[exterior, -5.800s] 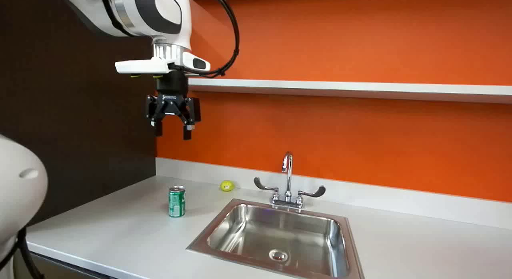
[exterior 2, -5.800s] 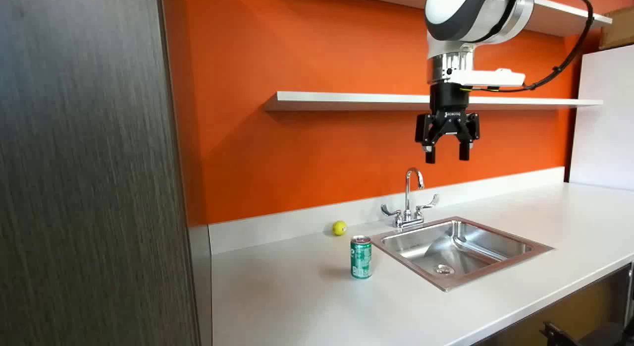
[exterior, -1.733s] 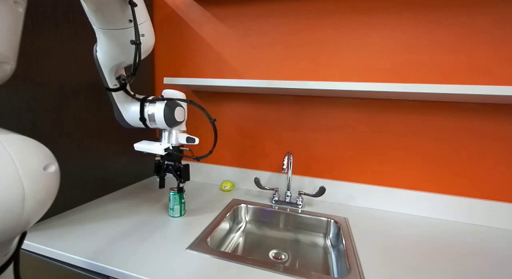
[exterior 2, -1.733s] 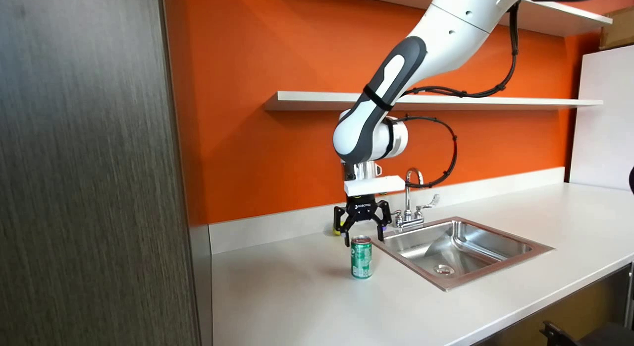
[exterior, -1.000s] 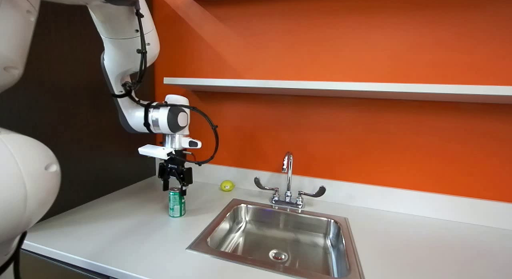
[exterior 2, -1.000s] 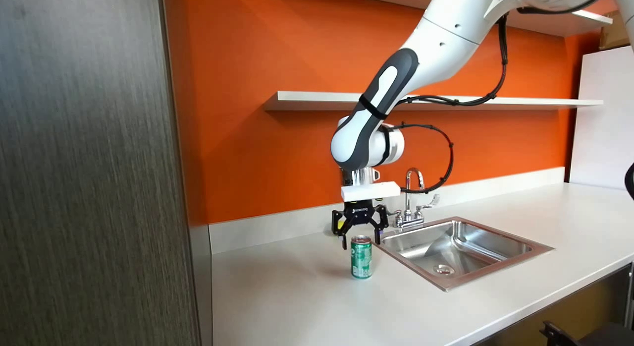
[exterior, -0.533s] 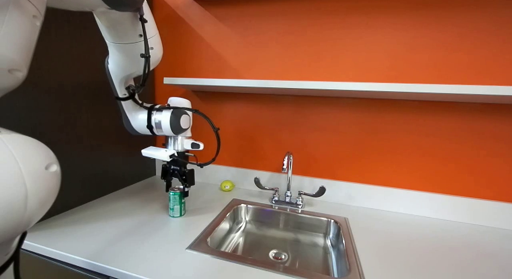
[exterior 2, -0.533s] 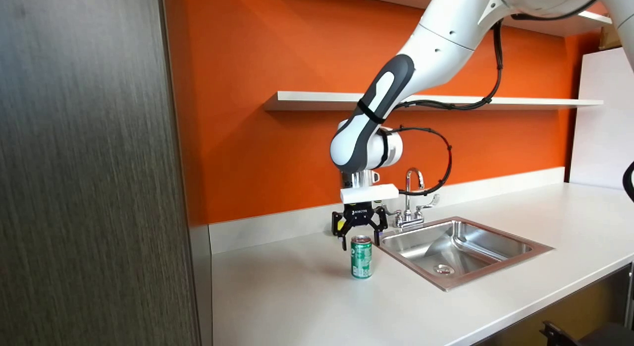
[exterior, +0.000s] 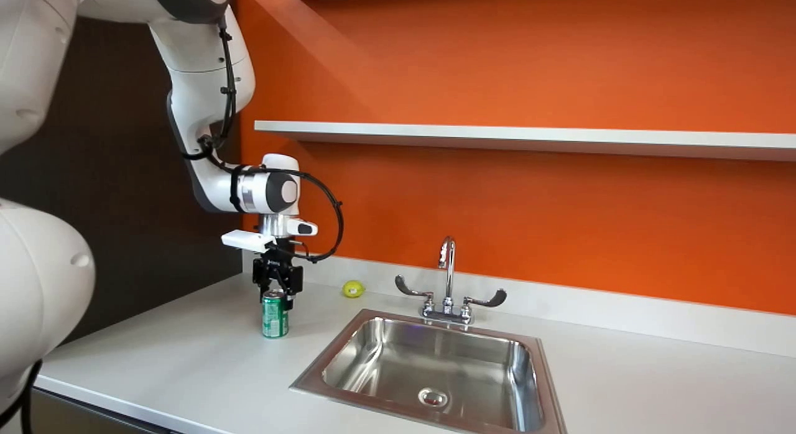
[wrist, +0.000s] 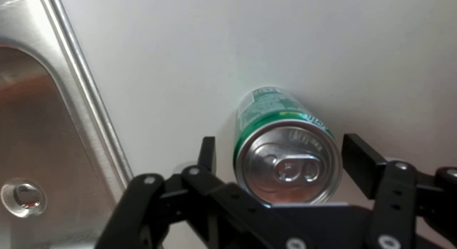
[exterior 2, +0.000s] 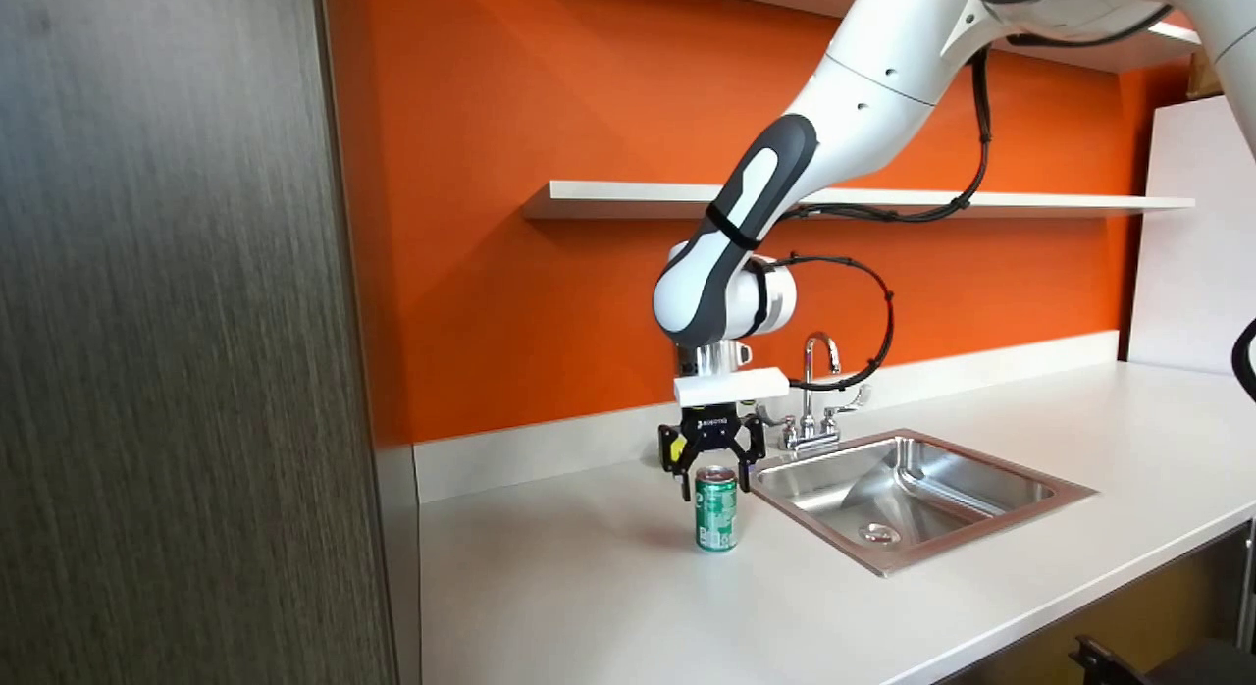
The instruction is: Put the green can into the sink
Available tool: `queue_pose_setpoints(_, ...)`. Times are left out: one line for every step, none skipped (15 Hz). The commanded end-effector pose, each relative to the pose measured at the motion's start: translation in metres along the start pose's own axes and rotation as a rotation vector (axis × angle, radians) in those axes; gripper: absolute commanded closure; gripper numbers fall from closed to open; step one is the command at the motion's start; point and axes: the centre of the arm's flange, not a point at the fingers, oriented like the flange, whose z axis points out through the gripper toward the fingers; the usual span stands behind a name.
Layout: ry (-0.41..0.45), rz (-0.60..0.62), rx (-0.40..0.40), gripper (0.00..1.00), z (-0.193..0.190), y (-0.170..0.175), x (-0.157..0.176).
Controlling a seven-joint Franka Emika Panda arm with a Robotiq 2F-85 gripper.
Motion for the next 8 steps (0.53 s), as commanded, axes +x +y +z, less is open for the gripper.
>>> queue_pose_setpoints(0.007,0.018,-0.005,0.42,-0.001,-0.005,0.005)
queue_pose_setpoints(0.005,0.018,-0.006,0.51,-0.001,-0.004,0.005)
queue_pose_setpoints(0.005,0.019,-0.005,0.58,-0.002,-0.004,0.005)
queue_pose_setpoints(0.007,0.021,-0.005,0.62,-0.004,-0.004,0.005)
queue_pose_setpoints(0.013,0.021,-0.006,0.62,-0.007,-0.002,0.005)
queue_pose_setpoints(0.015,0.023,-0.006,0.62,-0.01,-0.001,0.005)
queue_pose_setpoints(0.022,0.026,-0.006,0.62,-0.016,0.001,0.003)
queue_pose_setpoints(0.026,0.027,-0.006,0.62,-0.022,0.004,0.001)
